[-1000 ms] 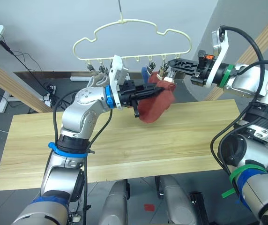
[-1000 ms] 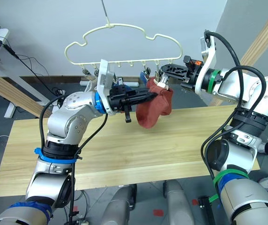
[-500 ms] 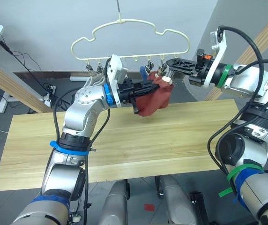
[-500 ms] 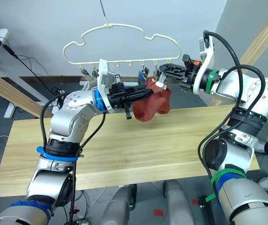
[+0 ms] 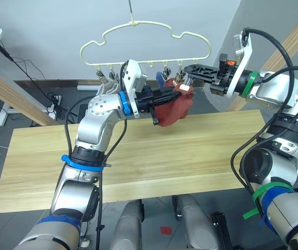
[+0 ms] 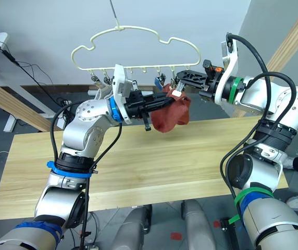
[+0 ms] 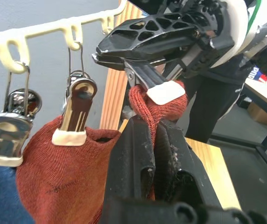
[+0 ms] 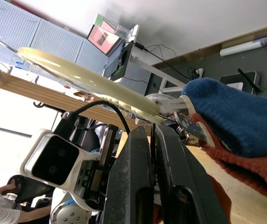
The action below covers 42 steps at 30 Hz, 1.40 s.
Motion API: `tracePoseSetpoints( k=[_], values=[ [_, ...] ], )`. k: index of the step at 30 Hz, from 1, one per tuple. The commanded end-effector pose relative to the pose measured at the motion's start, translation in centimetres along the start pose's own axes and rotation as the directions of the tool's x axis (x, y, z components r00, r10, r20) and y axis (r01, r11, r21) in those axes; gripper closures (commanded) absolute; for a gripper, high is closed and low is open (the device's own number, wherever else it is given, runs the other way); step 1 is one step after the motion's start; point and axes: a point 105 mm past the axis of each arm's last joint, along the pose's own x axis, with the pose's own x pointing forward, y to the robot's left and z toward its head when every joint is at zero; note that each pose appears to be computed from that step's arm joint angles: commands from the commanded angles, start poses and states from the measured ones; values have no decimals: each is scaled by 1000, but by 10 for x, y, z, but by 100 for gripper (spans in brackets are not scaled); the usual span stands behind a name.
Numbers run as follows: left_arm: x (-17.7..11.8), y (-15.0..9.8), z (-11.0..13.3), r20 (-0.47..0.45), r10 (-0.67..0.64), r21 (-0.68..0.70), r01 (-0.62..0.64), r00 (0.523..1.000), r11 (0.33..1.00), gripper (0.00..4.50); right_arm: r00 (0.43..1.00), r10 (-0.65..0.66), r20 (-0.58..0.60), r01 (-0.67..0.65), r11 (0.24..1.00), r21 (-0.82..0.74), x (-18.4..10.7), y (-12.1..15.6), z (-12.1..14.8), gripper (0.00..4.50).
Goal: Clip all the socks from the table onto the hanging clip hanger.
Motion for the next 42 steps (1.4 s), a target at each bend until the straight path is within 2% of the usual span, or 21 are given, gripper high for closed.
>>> tracePoseSetpoints(
  k=[1,7,10,15,21,26,32,34,36,40,42],
  values=[
    [3,-1,15,58,1,18,-2,998,1000,448,1000,28,3,-28,999,-27,-2,8,3,450],
    [2,-2,14,50,-4,27,3,999,1000,448,1000,23,-3,-23,999,-37,-3,8,1,450],
    [2,-1,15,51,-6,29,5,999,1000,450,1000,32,0,-32,999,-40,-3,9,2,370],
    [2,-1,16,51,-8,30,6,999,1000,450,999,43,-4,-43,998,-43,-4,11,1,188],
    [3,-1,16,50,-7,30,6,999,1000,450,999,32,5,-32,998,-44,-7,9,3,2],
    [3,-2,14,45,-10,20,9,999,1000,450,996,-82,20,84,987,-139,-30,-4,7,2],
    [3,-4,6,35,-15,-23,16,999,1000,450,991,-133,14,130,939,-317,-57,0,-6,2],
    [3,-2,4,27,-7,-36,8,1000,999,384,990,-138,16,135,923,-360,-61,2,-10,0],
    [-1,-1,0,10,-16,-69,17,1000,997,342,987,-158,20,152,898,-413,-63,3,-17,0],
    [-21,-1,-8,-52,-14,-140,6,999,990,237,981,-194,-29,145,817,-558,-67,3,-41,0],
    [-29,-2,-11,-76,-13,-149,2,997,989,182,982,-191,-6,155,814,-560,-69,-1,-41,0]
  ],
)
